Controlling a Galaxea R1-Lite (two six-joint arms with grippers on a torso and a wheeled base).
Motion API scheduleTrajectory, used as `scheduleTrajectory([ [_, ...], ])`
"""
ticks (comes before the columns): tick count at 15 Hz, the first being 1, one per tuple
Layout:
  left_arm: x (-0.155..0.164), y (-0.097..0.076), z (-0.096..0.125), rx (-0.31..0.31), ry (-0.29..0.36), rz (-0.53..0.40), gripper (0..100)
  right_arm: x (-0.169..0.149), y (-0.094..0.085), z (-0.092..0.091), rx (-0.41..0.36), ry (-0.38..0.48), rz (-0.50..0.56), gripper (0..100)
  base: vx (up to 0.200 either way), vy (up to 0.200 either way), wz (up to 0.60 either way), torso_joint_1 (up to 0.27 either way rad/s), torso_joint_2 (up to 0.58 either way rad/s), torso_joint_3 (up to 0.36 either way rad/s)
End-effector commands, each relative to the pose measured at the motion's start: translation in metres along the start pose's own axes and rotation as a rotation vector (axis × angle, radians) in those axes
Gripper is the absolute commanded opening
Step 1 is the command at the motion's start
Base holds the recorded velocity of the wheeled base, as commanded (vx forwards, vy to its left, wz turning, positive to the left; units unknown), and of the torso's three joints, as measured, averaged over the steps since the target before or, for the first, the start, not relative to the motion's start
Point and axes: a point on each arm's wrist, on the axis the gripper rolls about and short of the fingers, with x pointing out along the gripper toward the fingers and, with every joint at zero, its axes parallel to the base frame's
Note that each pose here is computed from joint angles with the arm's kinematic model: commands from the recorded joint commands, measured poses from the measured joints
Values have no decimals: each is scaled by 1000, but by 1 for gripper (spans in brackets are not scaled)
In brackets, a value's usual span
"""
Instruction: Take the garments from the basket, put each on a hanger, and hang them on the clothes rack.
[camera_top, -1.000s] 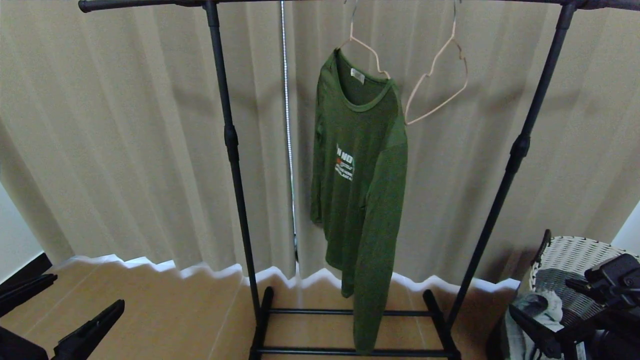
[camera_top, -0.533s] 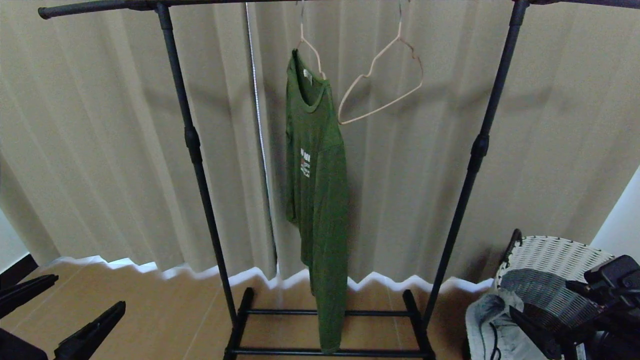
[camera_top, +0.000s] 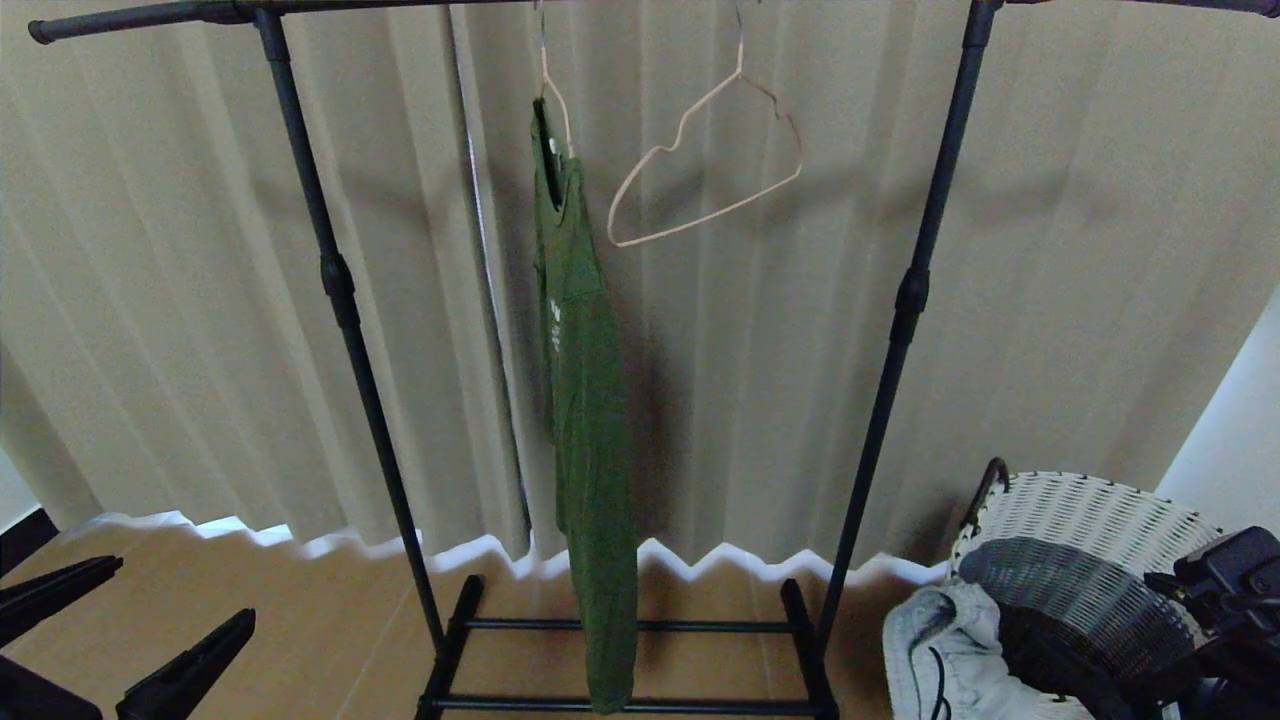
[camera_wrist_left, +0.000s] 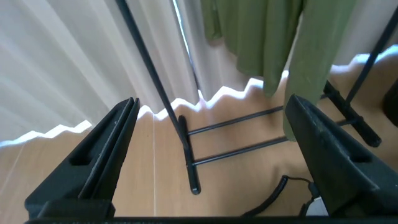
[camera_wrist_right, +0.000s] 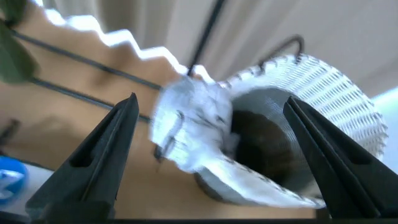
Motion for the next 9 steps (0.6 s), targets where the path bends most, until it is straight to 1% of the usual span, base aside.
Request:
scheduleTrajectory([
  [1,3,0,0,-2,14,-4,100,3,-4,-2,-42,26,-29,100,0,0,0,0,0,0],
  [3,4,0,0,-4,20,-5,100,11,-11,-6,-72,94,-74,100,0,0,0,0,0,0],
  [5,4,0,0,-2,19,-5,100,22,-11,-9,-83,156,-70,100,200,0,0,10,5,2],
  [6,4,0,0,-2,18,-6,100,23,-10,-9,-85,163,-68,100,200,0,0,2,2,7],
  [7,4,0,0,-2,17,-7,100,30,-8,-12,-95,206,-54,100,200,0,0,2,-2,2],
  [9,4,0,0,-2,20,-8,100,39,-5,-17,-113,261,-30,100,200,0,0,5,0,2],
])
